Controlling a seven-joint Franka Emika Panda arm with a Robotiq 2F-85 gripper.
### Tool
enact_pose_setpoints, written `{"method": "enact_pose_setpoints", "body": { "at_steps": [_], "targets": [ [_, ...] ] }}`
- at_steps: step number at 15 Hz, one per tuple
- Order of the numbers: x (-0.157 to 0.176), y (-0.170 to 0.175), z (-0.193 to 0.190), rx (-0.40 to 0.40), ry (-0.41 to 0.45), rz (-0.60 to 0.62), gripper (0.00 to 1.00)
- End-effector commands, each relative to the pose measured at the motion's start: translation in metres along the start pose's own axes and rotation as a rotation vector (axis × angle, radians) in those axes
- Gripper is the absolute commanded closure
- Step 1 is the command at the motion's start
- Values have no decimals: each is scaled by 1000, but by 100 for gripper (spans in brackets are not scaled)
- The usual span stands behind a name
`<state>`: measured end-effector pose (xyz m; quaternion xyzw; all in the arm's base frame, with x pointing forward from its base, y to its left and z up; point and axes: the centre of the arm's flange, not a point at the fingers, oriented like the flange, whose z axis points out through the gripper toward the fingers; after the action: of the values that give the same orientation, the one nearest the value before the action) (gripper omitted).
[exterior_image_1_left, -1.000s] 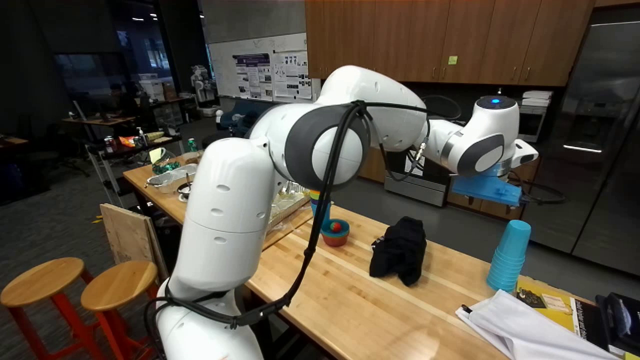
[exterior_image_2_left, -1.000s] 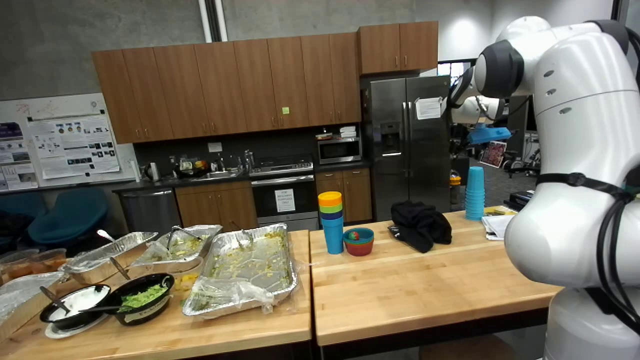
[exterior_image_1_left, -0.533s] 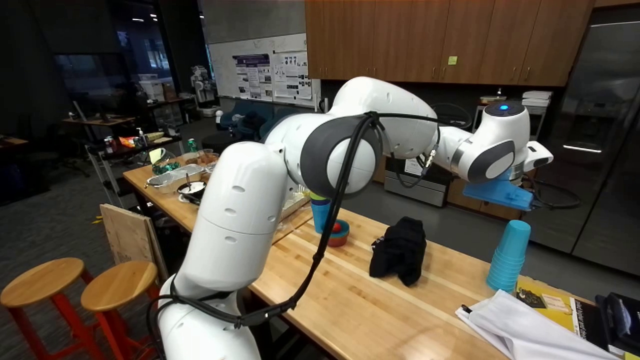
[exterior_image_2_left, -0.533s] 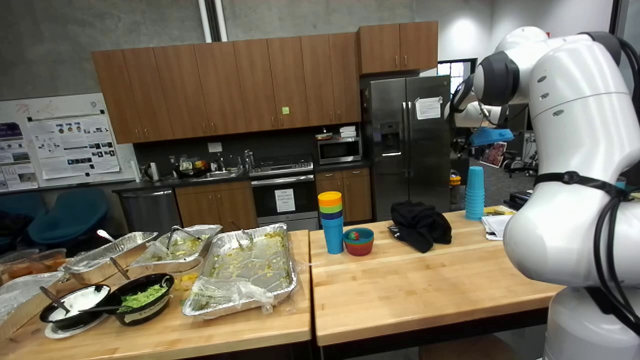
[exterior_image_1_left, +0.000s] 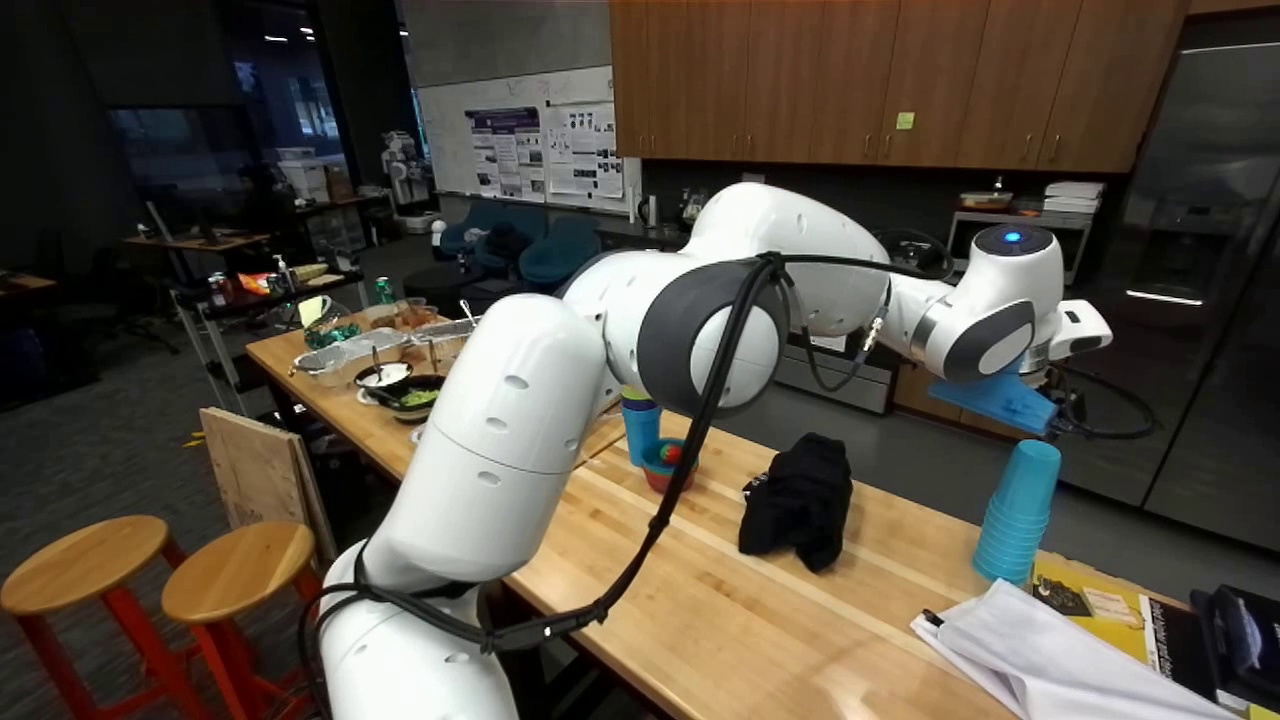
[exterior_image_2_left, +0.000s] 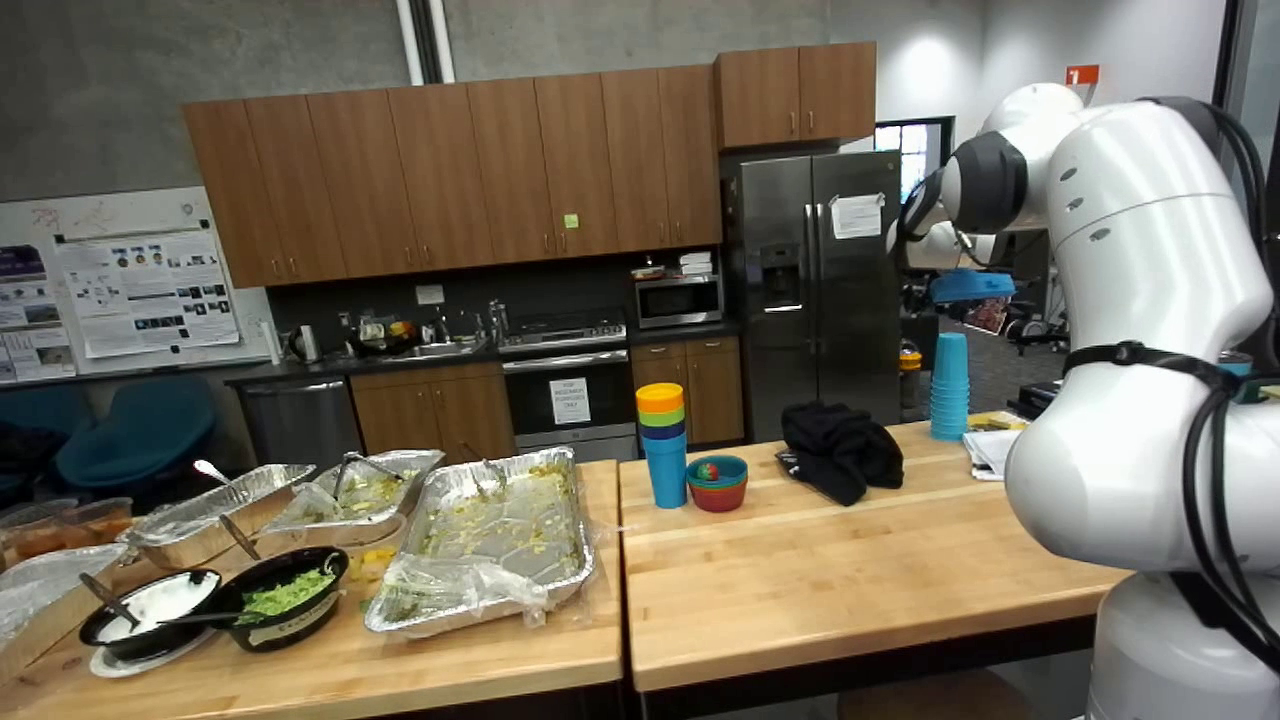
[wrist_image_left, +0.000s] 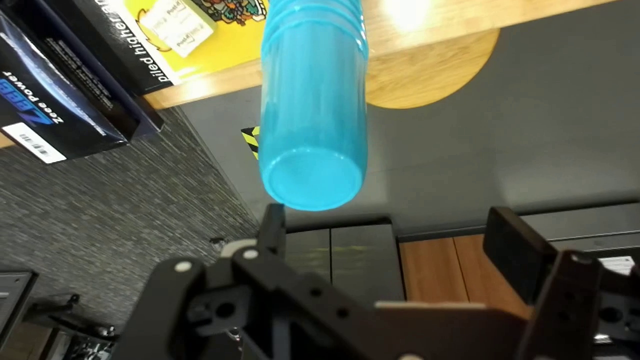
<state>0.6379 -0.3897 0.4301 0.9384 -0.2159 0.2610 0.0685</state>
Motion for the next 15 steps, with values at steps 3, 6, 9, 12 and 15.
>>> {"method": "enact_pose_setpoints", "body": {
  "at_steps": [3,6,9,12,15],
  "targets": [
    [12,9,14,-61,-1,113,0],
    [11,15,22,-86,-10,152,0],
    [9,17,33,-99,-34,174,0],
    [6,18,41,-104,-57,195,0],
    [2,19,48,-97,-74,202,27]
  ]
}}
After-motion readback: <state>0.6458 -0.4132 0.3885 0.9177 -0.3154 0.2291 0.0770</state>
